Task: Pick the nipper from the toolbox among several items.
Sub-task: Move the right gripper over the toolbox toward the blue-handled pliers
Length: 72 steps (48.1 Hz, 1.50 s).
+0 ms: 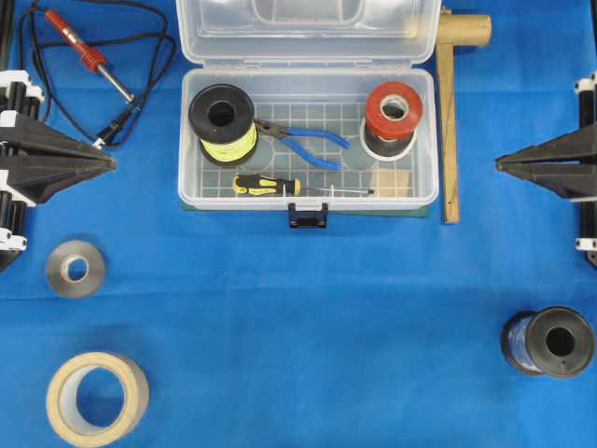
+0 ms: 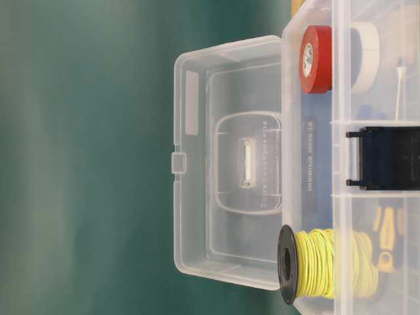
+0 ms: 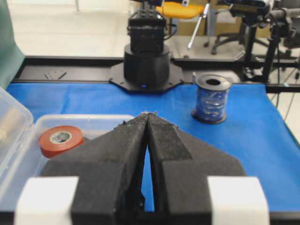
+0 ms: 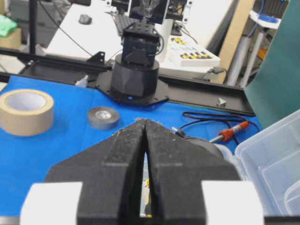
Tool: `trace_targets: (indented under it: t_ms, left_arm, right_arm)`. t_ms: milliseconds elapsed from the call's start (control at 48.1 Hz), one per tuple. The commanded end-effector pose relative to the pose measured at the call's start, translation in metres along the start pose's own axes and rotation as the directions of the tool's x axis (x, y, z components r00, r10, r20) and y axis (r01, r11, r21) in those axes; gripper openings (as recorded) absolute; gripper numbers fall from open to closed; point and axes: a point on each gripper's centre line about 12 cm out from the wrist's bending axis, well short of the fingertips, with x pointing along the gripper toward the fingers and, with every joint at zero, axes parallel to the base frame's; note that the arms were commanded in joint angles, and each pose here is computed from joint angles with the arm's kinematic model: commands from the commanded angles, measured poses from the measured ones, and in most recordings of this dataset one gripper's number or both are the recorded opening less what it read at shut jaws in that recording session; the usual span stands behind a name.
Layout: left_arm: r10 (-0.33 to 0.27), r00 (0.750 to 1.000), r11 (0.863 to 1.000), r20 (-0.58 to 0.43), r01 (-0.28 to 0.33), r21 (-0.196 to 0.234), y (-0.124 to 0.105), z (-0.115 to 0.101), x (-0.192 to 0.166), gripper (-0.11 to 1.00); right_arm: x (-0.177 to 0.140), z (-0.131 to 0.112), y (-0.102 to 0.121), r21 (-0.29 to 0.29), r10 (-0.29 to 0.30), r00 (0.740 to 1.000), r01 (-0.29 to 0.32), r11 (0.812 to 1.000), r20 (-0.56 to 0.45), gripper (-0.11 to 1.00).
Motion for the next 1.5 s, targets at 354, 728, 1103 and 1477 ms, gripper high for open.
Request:
trace_targets:
  t_ms: [354,728,1103,1477]
  left_arm:
    - [0.008,1.000,0.999,0.012,-0.007,-0.034,0.001,0.005,0.003,0.00]
    - [0.008,1.000,0.999,0.009,-0.008,-0.037,0.001,0.005,0.004,0.00]
    - [0.008,1.000,0.999,0.001,-0.008,-0.039,0.001,0.002,0.004,0.00]
    - [0.009,1.000,0.999,-0.008,-0.009,-0.041,0.001,-0.002,0.003,0.00]
  right_arm:
    - [0.083,0.010,-0.068,-0.015,-0.223,0.902,0.234,0.972,-0.369,0.00]
    - [0.176,-0.064,-0.111,-0.082,-0.214,0.622,0.233,0.969,-0.753,0.31]
    - [0.213,-0.158,-0.129,-0.099,-0.181,0.445,0.201,0.975,-0.877,0.68]
    - [0.218,-0.207,-0.132,-0.101,-0.161,0.379,0.174,0.979,-0.911,0.63]
